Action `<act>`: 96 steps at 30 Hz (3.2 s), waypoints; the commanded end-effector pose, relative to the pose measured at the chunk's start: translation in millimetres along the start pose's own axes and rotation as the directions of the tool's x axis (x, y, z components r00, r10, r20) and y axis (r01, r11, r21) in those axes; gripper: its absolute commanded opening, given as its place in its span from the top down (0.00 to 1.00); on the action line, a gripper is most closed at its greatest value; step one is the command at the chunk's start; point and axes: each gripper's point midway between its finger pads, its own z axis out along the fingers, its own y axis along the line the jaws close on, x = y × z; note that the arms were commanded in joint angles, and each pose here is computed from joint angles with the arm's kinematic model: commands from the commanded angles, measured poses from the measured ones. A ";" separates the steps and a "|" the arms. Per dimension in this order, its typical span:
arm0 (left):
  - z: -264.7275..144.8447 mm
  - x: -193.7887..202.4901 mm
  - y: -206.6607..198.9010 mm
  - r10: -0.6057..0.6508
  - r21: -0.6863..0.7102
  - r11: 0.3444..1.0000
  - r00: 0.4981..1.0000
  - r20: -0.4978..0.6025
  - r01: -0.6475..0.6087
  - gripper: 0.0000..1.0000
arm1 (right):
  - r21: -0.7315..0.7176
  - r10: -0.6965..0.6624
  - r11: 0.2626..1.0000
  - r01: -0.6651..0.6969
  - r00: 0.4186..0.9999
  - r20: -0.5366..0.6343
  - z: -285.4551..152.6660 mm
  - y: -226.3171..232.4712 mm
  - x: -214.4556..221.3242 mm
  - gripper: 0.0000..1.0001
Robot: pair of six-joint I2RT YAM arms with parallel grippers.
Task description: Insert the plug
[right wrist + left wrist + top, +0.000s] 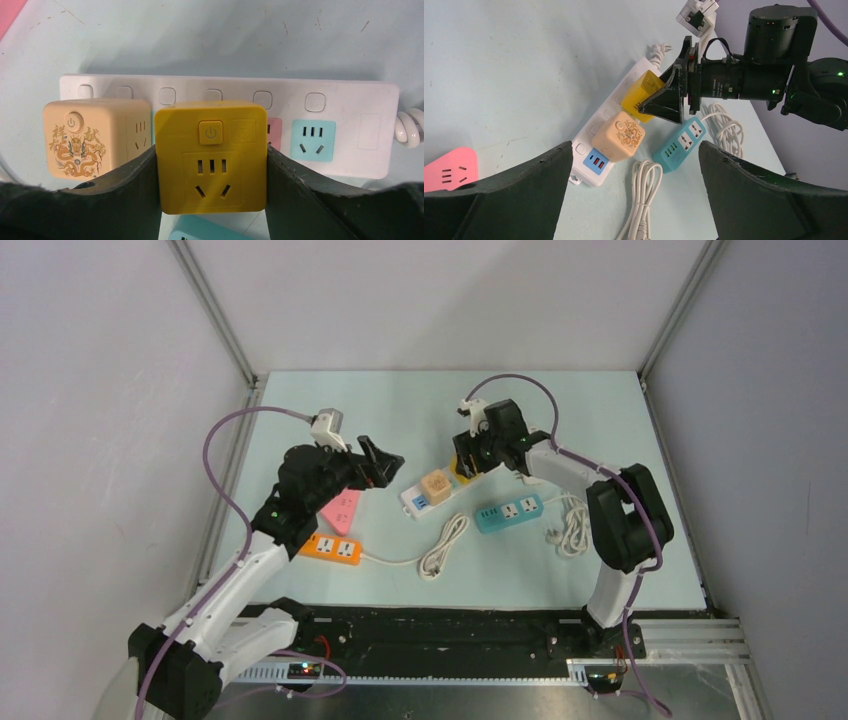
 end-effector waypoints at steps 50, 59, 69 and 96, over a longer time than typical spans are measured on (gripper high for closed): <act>1.6 -1.6 0.4 0.005 0.009 1.000 1.000 0.011 -0.005 0.00 | 0.231 0.057 0.973 0.009 0.959 -0.276 33.9 14.5 146.3 1.00; 0.4 -3.0 -1.0 0.005 0.012 1.000 1.000 0.016 -0.006 0.01 | 0.243 0.126 0.966 -0.085 0.979 -0.159 29.9 21.6 101.8 0.84; -0.2 -9.0 -0.9 0.022 0.005 1.000 0.999 0.034 -0.023 0.02 | 0.282 0.202 0.943 -0.175 0.977 -0.068 18.8 18.6 36.3 0.55; -1.0 -5.5 3.6 0.025 -0.010 1.000 0.999 0.033 -0.025 0.02 | 0.226 0.355 0.896 -0.383 0.922 0.153 -72.2 22.5 -62.1 0.13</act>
